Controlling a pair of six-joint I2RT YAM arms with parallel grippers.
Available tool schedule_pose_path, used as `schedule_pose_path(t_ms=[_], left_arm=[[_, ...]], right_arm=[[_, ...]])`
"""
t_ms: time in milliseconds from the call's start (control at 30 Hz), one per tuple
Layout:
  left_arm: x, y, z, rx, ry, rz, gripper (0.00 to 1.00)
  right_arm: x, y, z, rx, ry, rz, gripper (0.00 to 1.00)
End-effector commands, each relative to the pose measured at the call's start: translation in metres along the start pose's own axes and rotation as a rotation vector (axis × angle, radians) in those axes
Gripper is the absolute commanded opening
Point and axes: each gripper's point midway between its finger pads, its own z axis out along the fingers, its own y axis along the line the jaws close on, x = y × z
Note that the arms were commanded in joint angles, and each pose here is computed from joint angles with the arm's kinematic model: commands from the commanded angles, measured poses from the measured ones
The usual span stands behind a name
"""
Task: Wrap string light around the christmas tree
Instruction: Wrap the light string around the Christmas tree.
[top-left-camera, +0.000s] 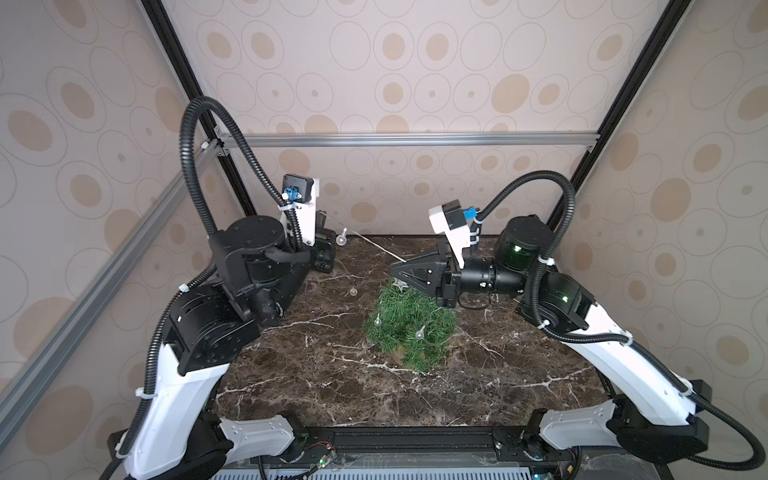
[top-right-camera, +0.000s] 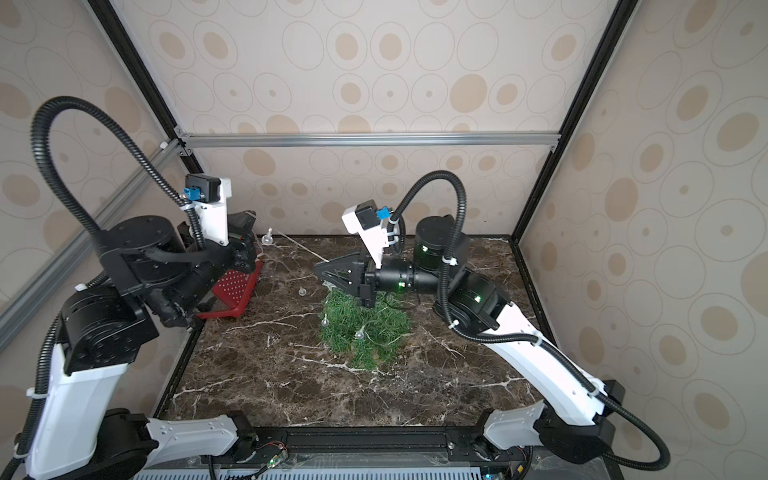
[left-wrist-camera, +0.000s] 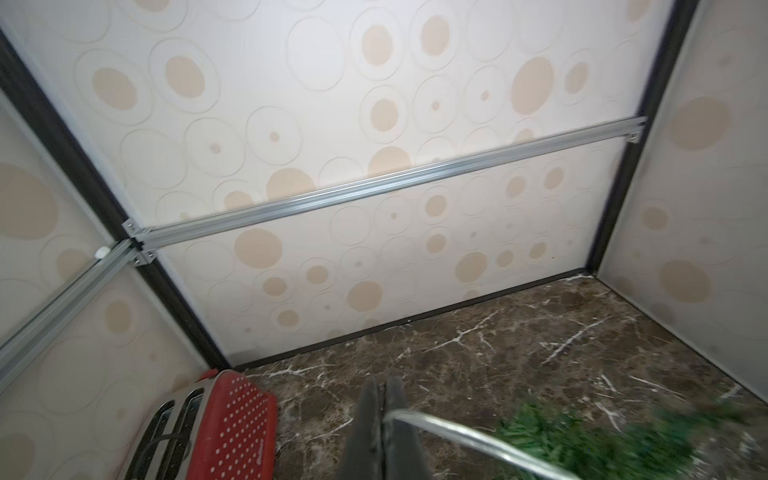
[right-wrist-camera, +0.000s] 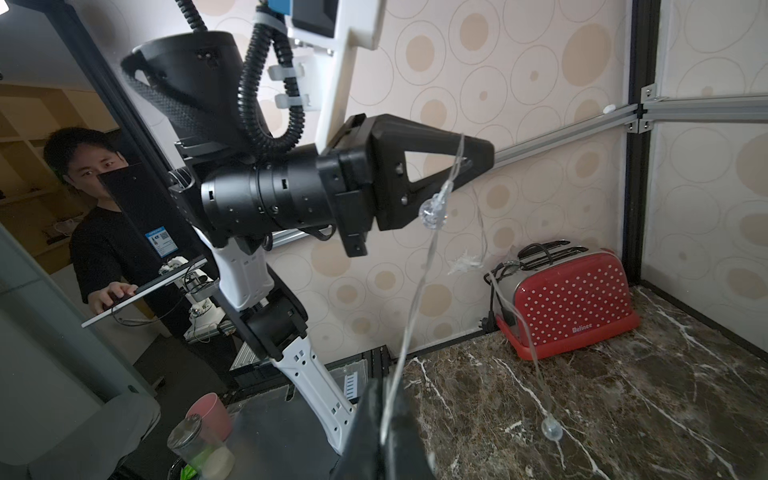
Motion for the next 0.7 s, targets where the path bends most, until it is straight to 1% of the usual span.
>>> schedule_pose_path(t_ms=[0,133,200,267,333,433,500,533,600,667], left_arm=[[-0.011,0.039,0.006,-0.084,-0.046,-0.116,0.0],[-0.016,0.058,0.018,-0.088,-0.064,-0.22,0.0],[-0.02,0.064,0.023,-0.102,-0.087,-0.233,0.0],[-0.021,0.068,0.031,-0.123,-0.086,-0.23,0.0],[-0.022,0.068,0.045,-0.115,-0.072,-0.241,0.0],[-0.02,0.069,0.074,-0.075,-0.055,-0.306,0.0],[-0.02,0.062,0.098,-0.031,-0.044,-0.318,0.0],[-0.019,0.058,0.108,-0.015,-0.034,-0.323,0.0],[-0.021,0.052,0.128,0.015,-0.02,-0.336,0.0],[-0.025,0.05,0.146,0.037,-0.027,-0.359,0.0]], right_arm=[[-0.007,0.003,0.016,-0.037,-0.015,0.004,0.06],[-0.002,0.004,0.04,-0.065,0.007,0.021,0.06],[0.0,0.005,0.05,-0.07,0.009,0.02,0.05],[-0.001,-0.001,0.056,-0.041,-0.005,0.016,0.07],[-0.003,-0.017,0.062,0.035,-0.018,0.016,0.07],[-0.008,-0.041,0.066,0.164,-0.035,-0.001,0.08],[-0.013,-0.063,0.064,0.284,-0.046,-0.03,0.11],[-0.016,-0.071,0.062,0.339,-0.049,-0.042,0.13],[-0.021,-0.087,0.059,0.437,-0.044,-0.067,0.23],[-0.022,-0.092,0.058,0.47,-0.028,-0.087,0.29]])
